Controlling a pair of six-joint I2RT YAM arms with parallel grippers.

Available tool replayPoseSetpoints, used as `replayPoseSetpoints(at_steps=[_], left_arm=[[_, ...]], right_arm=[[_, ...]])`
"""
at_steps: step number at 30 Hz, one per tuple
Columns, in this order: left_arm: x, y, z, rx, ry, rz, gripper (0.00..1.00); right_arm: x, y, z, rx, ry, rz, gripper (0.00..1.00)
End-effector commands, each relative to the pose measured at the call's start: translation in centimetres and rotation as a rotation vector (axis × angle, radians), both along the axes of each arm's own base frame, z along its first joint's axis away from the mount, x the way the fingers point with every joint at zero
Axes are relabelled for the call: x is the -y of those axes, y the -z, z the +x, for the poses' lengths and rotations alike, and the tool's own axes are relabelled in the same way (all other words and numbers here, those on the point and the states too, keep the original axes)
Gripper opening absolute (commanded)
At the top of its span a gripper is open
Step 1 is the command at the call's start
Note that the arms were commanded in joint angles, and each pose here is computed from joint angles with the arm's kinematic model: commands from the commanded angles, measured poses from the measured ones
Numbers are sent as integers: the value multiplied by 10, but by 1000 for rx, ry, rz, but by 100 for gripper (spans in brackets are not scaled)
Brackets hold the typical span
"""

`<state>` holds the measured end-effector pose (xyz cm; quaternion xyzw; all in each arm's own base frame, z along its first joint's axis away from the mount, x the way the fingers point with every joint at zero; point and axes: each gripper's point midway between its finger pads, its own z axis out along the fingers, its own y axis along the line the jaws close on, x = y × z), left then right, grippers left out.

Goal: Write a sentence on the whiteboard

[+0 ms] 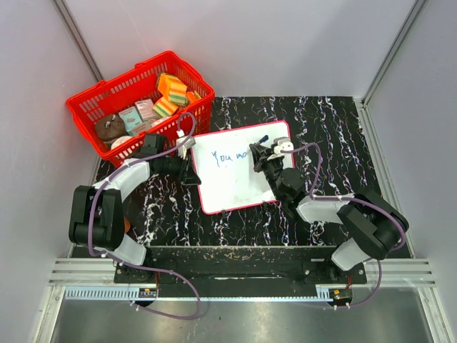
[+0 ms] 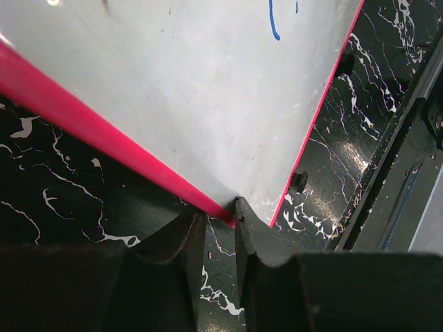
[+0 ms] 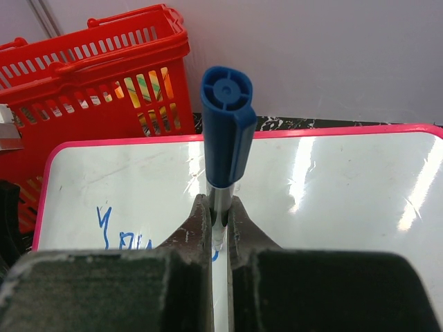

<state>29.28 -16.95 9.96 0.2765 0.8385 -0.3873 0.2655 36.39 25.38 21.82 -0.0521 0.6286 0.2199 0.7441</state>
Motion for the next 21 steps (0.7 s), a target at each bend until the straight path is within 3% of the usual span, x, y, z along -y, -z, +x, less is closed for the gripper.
replayPoseSetpoints(at_steps=[1,21], left_arm=[[5,-18,12,138,37,-1,0],[4,-17,12,138,34,4,0]], right_arm=[[7,-19,8,36,48,23,0],[18,-2,-5,7,44,19,0]])
